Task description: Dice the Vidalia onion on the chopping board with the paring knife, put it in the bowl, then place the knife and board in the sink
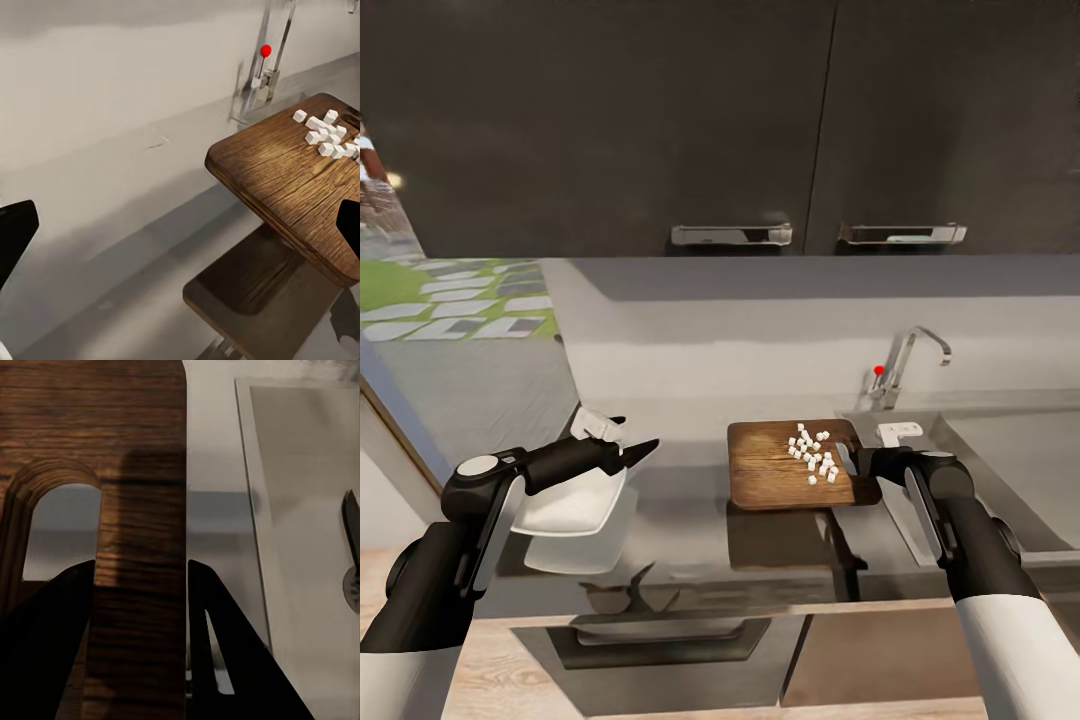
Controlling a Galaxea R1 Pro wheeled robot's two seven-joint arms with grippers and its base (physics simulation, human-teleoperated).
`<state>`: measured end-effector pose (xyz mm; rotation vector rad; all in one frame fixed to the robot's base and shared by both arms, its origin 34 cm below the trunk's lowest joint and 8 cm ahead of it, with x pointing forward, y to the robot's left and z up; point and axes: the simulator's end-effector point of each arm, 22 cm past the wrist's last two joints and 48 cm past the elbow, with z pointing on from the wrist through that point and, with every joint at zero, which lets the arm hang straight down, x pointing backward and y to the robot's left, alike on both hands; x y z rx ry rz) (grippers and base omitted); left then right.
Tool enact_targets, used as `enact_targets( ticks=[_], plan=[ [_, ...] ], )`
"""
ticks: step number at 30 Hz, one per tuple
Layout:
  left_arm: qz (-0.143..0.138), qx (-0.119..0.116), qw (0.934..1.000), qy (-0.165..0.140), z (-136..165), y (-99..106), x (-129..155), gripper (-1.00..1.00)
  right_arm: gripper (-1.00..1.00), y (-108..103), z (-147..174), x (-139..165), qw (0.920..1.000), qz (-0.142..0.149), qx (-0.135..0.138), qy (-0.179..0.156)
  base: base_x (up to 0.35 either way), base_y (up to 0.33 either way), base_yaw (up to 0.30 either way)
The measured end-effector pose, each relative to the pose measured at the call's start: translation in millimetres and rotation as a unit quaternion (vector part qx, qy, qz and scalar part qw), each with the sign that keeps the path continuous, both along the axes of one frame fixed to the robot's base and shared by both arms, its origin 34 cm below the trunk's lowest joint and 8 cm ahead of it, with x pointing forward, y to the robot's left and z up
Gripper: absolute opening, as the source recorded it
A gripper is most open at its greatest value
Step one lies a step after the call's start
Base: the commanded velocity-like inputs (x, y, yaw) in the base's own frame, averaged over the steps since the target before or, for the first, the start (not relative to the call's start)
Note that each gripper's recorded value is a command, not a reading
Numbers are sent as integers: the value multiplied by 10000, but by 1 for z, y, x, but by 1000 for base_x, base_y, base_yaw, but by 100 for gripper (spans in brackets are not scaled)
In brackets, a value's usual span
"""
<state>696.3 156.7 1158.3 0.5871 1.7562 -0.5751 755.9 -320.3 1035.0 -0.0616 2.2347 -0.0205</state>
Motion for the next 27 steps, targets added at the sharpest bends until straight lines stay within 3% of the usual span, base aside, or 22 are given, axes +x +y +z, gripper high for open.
enact_targets(
  ticks=[27],
  plan=[
    [0,0,9999,-127,15,0,-4,100,-100,0,16,-1,9999,0,0,-124,0,0,0]
  ],
)
